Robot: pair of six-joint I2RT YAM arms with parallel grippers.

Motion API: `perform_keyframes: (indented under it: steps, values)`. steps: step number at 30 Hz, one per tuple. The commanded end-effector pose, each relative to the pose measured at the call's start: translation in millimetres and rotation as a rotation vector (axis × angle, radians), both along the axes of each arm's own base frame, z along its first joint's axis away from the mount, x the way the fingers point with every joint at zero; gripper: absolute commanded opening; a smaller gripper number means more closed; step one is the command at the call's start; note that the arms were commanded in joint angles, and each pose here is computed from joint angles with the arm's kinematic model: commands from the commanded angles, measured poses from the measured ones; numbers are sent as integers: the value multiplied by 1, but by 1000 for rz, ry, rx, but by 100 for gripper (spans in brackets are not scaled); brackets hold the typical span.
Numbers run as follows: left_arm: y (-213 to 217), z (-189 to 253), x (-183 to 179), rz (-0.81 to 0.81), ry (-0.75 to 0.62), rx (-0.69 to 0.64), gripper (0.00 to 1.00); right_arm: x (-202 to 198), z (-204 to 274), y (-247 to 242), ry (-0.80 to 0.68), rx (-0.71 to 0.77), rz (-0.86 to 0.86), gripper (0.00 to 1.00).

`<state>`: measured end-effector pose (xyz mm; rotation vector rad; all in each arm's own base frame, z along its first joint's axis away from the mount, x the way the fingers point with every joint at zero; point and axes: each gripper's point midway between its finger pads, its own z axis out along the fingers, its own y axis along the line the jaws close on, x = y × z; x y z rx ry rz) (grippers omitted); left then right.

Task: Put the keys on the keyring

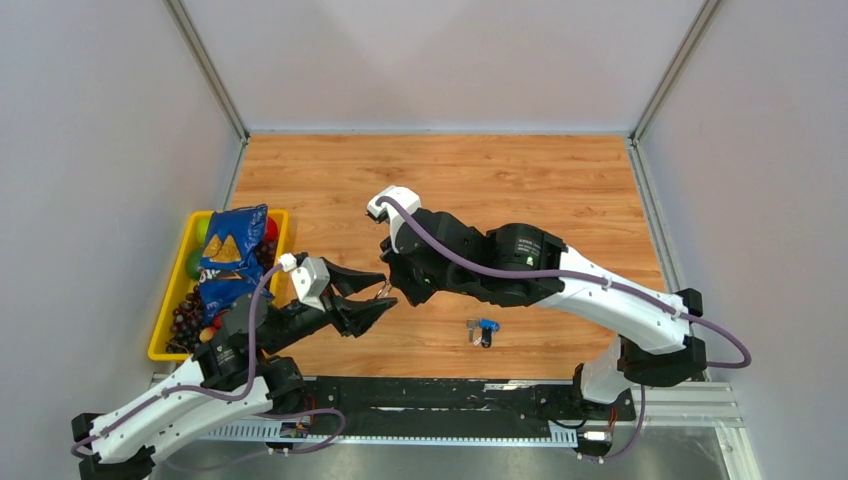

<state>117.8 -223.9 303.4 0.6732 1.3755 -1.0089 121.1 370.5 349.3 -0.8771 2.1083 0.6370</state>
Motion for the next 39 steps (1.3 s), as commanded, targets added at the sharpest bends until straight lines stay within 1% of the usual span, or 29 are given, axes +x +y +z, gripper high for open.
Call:
perform_keyframes:
  steps: [1, 7, 11, 16, 21, 26, 30, 34, 39]
  values:
    - [5, 25, -2, 4, -111, -42, 62, -3, 0, -6, 77, -8, -16, 0]
    - [5, 19, 6, 38, -136, -18, 61, 1, 1, -5, 116, 6, -36, 0]
    - [1, 21, 9, 38, -159, -36, 59, 6, 2, -4, 129, 12, -53, 0]
    - [-7, 11, 12, 31, -172, -26, 56, 19, -2, -3, 155, 10, -69, 0]
    - [-7, 9, 20, 68, -216, -35, 54, 30, -2, -6, 192, 17, -67, 0]
    - [-3, 20, 24, 106, -290, -81, 53, 32, -11, -4, 226, -17, -47, 0]
    - [-5, 17, 34, 145, -338, -50, 53, 36, -11, -3, 242, -21, -45, 0]
    - [-8, 16, 35, 145, -369, -54, 53, 34, -12, -4, 260, -25, -32, 0]
    - [-15, 3, 39, 138, -376, -11, 52, 34, -12, -3, 271, -21, -26, 0]
